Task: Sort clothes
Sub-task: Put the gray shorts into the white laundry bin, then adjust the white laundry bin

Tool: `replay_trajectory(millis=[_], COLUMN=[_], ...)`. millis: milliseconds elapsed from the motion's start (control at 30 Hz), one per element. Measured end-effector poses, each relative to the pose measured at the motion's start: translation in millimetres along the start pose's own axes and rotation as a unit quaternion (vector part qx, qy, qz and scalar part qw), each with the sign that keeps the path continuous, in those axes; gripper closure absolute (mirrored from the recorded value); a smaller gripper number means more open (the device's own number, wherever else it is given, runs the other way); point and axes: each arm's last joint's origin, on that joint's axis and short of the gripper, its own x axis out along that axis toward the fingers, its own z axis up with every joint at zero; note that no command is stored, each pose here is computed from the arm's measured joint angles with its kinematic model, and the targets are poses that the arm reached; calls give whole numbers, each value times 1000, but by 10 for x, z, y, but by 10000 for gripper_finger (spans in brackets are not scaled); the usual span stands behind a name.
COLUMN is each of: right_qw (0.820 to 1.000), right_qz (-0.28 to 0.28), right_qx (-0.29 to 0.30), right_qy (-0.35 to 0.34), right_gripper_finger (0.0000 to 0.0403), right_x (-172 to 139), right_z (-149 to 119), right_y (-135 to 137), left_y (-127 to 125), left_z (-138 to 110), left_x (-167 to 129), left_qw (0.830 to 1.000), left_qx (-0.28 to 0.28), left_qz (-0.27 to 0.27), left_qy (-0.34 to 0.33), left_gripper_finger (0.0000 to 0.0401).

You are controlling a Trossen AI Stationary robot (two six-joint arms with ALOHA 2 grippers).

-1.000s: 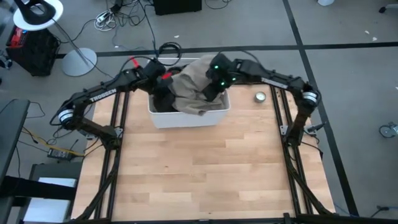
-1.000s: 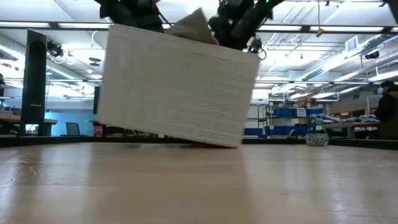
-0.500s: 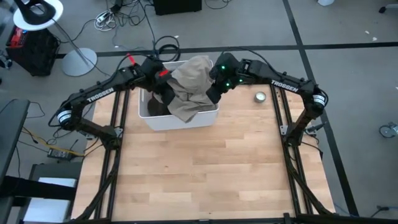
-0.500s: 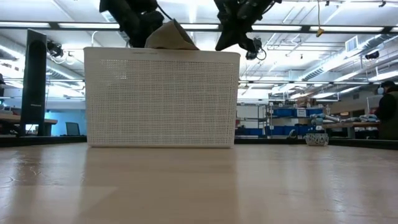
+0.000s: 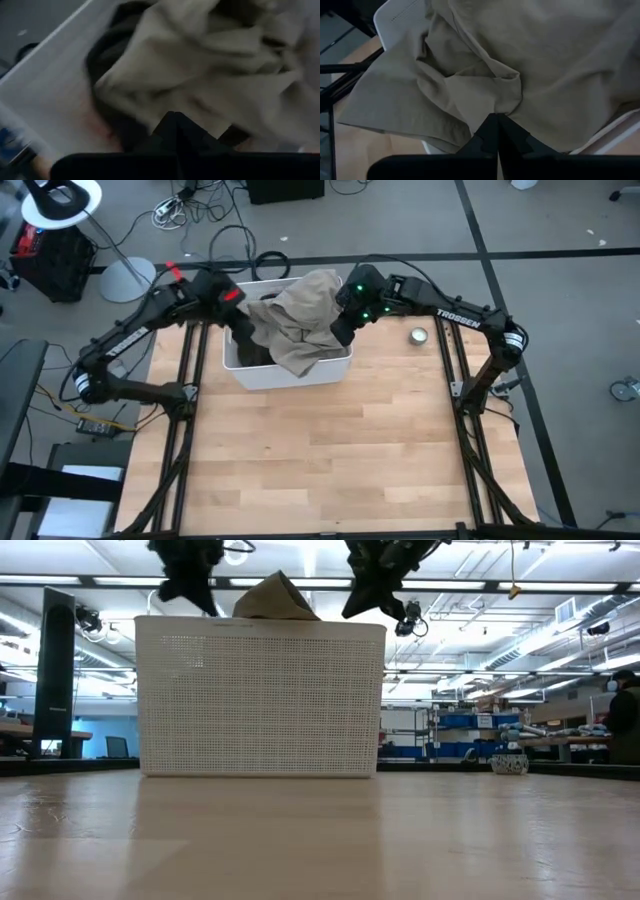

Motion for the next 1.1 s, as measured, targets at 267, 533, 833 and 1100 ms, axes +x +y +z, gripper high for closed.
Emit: replay_trajectory(millis=[267, 533, 833, 1100], right_qw=[1000, 999, 999, 1000], right_qz=[11, 24, 39, 20], right_qx=[-13, -23, -35, -22], right_qy=[-2, -12, -5, -7], right_gripper_finger=[403, 403, 403, 403], right_x=[13, 20, 37, 45], right_z=[-11, -11, -65, -99], right_y=[87, 181, 333, 415], left_y=[151, 238, 310, 301], left_z=[-246, -464, -623, -477], left_x=[-378, -142, 320, 586], left_qw=[993, 980, 980, 986], left_qx=[-59, -118, -153, -157], left_qz=[103, 127, 76, 14], left_qy=[1, 98, 104, 61], left_gripper_finger=[401, 401, 401, 401])
